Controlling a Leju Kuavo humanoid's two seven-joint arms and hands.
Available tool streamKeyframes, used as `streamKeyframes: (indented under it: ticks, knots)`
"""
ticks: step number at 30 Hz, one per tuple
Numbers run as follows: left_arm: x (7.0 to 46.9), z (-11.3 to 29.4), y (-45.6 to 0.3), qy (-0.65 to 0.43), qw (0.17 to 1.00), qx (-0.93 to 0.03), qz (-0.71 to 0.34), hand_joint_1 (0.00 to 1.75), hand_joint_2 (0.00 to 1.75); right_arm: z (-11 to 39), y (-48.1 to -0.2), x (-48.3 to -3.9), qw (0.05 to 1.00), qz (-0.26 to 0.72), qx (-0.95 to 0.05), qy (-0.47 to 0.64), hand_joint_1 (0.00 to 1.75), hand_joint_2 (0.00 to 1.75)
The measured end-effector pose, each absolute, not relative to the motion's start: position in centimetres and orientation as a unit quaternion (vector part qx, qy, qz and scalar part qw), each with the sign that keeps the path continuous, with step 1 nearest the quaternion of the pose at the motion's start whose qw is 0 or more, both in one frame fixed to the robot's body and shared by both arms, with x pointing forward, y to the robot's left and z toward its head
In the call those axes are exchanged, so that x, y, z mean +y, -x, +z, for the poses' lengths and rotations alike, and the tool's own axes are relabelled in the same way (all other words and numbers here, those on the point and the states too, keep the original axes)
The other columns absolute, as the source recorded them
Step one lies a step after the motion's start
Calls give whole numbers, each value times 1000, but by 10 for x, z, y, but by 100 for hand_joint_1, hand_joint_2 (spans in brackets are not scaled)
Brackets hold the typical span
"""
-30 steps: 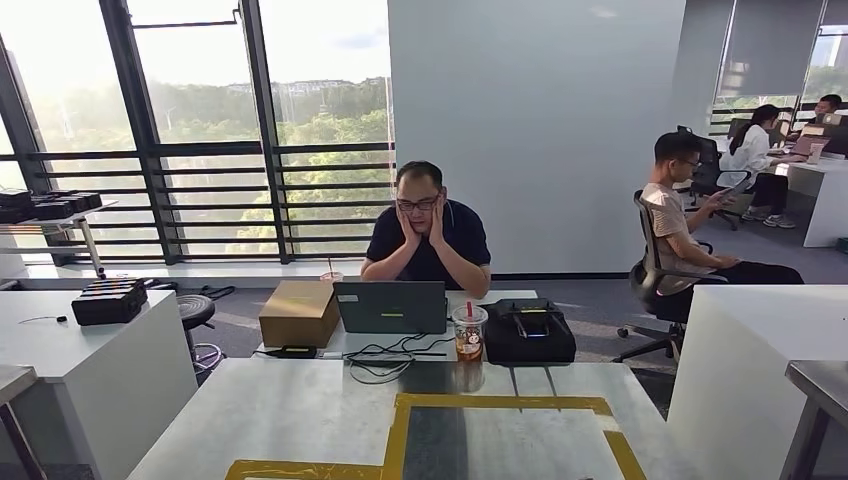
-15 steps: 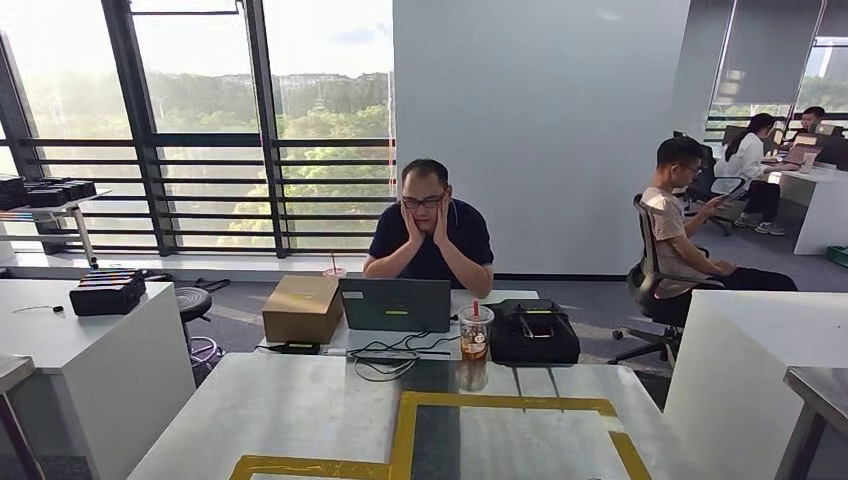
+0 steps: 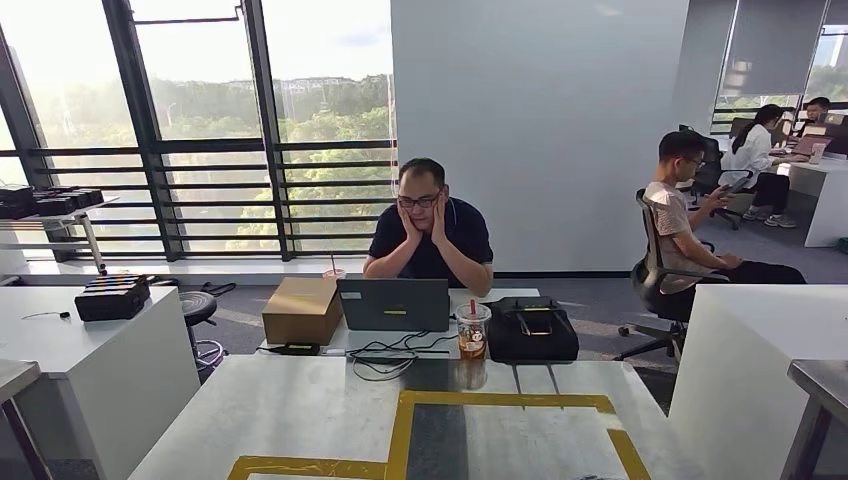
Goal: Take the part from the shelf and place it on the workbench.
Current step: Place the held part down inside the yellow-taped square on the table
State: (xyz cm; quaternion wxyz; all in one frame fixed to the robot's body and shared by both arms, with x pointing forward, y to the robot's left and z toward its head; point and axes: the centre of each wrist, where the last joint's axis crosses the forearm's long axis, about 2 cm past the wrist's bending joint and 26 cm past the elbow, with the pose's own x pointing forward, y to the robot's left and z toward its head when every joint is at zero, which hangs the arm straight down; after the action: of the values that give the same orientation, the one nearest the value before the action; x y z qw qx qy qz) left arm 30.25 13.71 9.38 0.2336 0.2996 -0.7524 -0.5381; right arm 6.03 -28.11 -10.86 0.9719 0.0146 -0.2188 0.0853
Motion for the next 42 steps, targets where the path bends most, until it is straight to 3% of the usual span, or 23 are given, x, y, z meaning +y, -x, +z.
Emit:
streamKeyframes:
  ticks: [24,42]
  knots:
    - [118,85,-320,-338,270,-689,-581,175,175,-108,-61,-277,972,94,-214,-13,0,0]
    - [135,84,-342,-420,350,-634,-547,175,175,-108,-62,-275,974,100,-203,-22,0,0]
